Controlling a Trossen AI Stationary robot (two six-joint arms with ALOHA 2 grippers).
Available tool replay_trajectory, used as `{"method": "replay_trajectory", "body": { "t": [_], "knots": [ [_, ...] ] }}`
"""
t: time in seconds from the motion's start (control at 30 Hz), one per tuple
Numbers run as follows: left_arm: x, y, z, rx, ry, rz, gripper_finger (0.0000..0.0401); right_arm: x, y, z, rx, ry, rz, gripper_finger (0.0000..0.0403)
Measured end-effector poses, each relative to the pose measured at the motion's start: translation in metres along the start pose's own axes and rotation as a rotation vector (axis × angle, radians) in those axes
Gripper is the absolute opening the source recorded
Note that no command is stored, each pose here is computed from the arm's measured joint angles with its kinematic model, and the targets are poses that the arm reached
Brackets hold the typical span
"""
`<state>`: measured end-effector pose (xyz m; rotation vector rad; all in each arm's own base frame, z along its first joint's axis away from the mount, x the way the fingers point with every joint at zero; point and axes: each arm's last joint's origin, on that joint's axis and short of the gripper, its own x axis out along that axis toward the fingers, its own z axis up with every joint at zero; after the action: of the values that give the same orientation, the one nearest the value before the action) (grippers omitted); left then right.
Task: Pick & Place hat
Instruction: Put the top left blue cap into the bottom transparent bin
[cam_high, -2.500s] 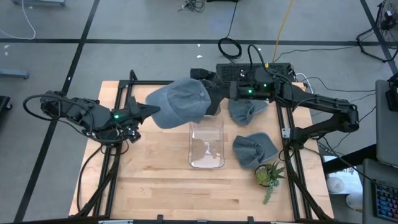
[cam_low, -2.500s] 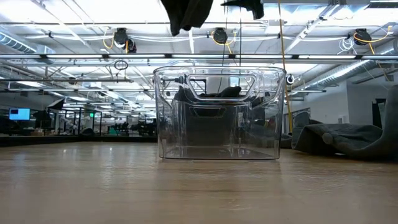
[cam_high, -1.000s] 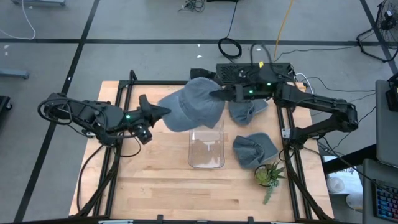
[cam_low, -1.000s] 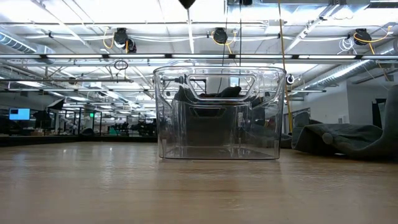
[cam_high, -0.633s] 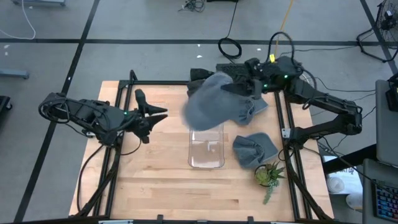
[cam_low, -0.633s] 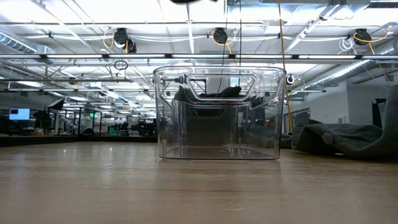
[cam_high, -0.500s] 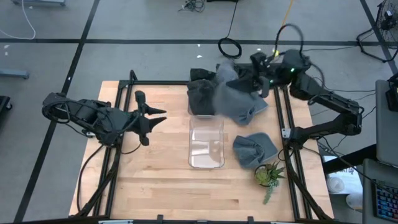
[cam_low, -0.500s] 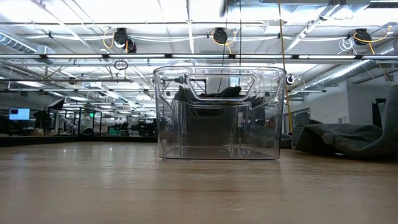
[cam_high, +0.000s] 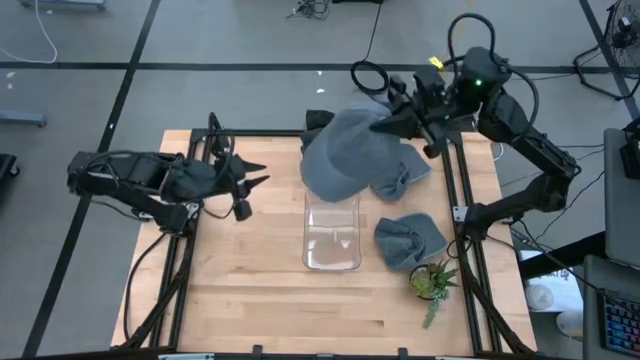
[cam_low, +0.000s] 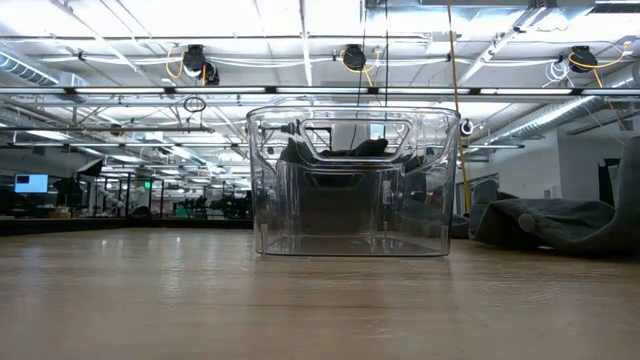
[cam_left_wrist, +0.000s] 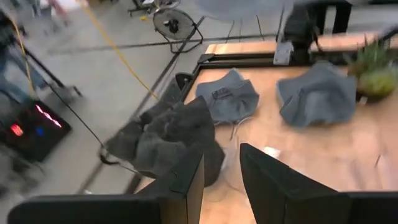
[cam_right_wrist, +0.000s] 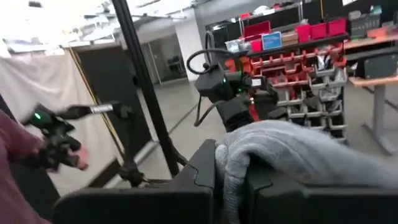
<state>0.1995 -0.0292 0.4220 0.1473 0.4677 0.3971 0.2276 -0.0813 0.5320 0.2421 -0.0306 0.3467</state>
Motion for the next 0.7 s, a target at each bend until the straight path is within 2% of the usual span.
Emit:
{"method": "replay_trajectory", "body": {
  "t": [0.23, 0.37, 0.5, 0.7],
  "knots": [
    [0.010, 0.018, 0.000, -0.335, 0.008, 0.076, 0.0113, 0.018, -0.015, -0.008, -0.085, 0.069, -0.001, 0.0008],
    [0.014, 0.026, 0.000, -0.477, 0.006, 0.118, 0.0113, 0.032, -0.023, -0.019, -0.141, 0.113, 0.014, 0.0008],
    [0.017, 0.032, 0.000, -0.516, 0.017, 0.109, 0.0113, 0.045, -0.030, -0.036, -0.189, 0.211, -0.018, 0.0008],
    [0.019, 0.037, -0.001, -0.515, 0.031, 0.098, 0.0113, 0.057, -0.036, -0.068, -0.289, 0.449, -0.108, 0.0008]
  ]
}}
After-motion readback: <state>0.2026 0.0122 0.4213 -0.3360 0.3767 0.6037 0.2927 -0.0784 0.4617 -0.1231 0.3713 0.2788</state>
